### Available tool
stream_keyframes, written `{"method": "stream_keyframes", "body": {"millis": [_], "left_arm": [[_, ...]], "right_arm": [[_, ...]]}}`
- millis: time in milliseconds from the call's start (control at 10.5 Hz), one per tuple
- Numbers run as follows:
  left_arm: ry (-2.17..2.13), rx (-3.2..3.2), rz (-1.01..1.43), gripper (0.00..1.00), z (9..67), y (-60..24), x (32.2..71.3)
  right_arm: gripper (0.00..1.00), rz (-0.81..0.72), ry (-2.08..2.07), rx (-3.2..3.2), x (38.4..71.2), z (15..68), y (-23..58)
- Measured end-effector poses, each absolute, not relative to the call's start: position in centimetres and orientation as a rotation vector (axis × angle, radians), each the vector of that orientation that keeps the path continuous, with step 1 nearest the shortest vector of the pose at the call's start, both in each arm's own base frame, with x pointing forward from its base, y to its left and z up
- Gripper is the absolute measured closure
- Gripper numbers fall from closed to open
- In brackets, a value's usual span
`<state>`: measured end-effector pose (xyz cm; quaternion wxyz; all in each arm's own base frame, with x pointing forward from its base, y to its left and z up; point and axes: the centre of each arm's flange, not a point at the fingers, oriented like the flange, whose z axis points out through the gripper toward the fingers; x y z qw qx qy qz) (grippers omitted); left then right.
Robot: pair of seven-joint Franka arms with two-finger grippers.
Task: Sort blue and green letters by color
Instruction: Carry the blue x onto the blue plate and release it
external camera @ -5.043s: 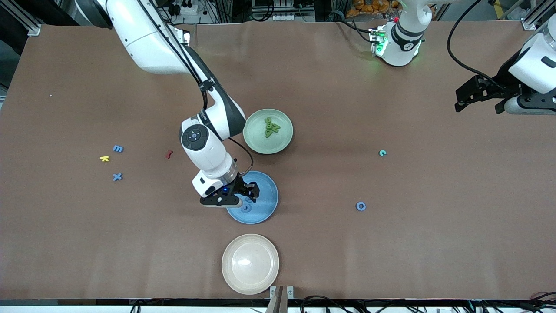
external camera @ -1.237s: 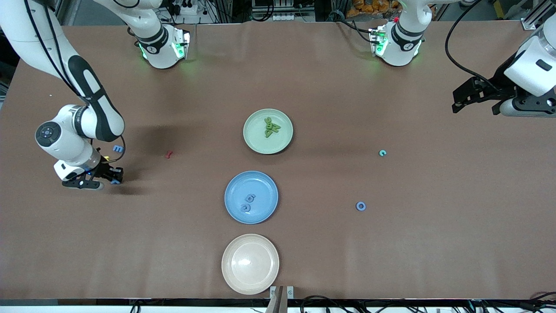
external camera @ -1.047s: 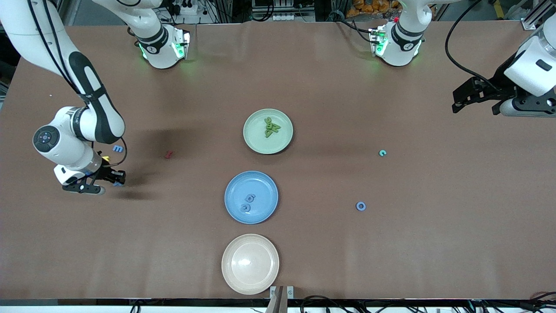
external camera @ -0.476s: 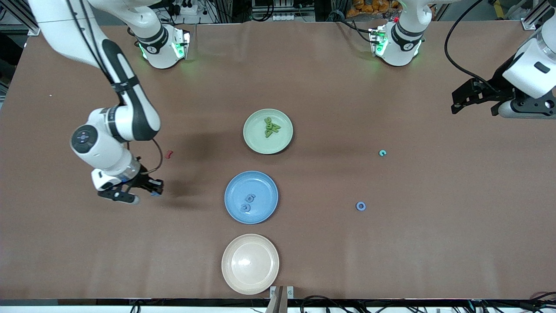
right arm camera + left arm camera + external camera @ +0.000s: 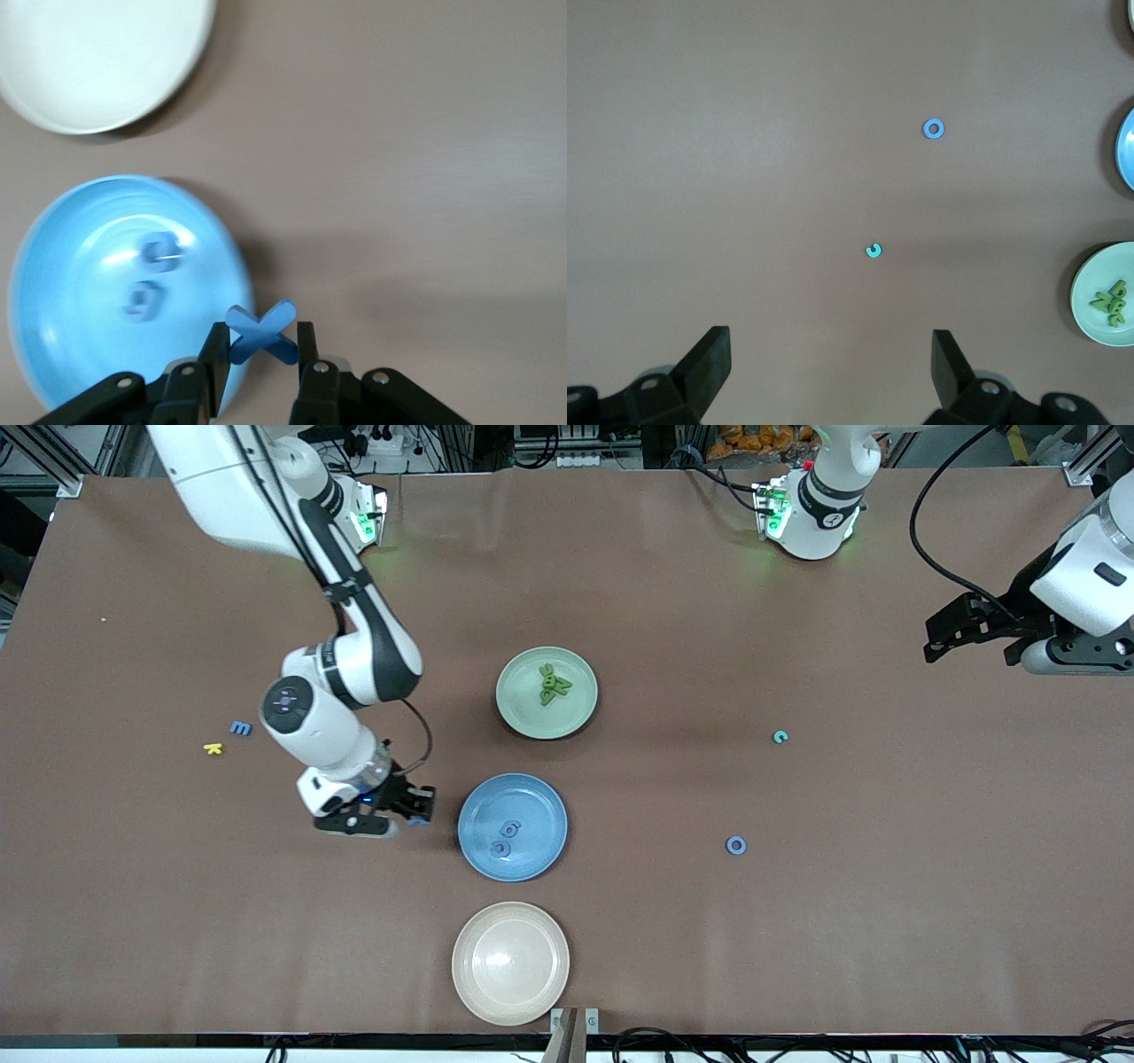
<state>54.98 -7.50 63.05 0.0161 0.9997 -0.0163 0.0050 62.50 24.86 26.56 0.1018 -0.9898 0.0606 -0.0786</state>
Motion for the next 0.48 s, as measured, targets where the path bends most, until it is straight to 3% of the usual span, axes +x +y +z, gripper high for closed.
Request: {"method": "stream_keyframes", "body": {"millis": [381, 476], "left_arm": [[-0.05, 3.109, 0.004, 0.0, 62.6, -7.5, 55.2], [-0.05, 3.109, 0.001, 0.0, 62.5, -7.5, 55.2]], "right_arm": [[0.66, -0.255, 0.064, -2.863, 62.2, 24.3, 35.8], [0.61, -0.244, 0.049, -2.853, 61.5, 23.6, 37.5]]}}
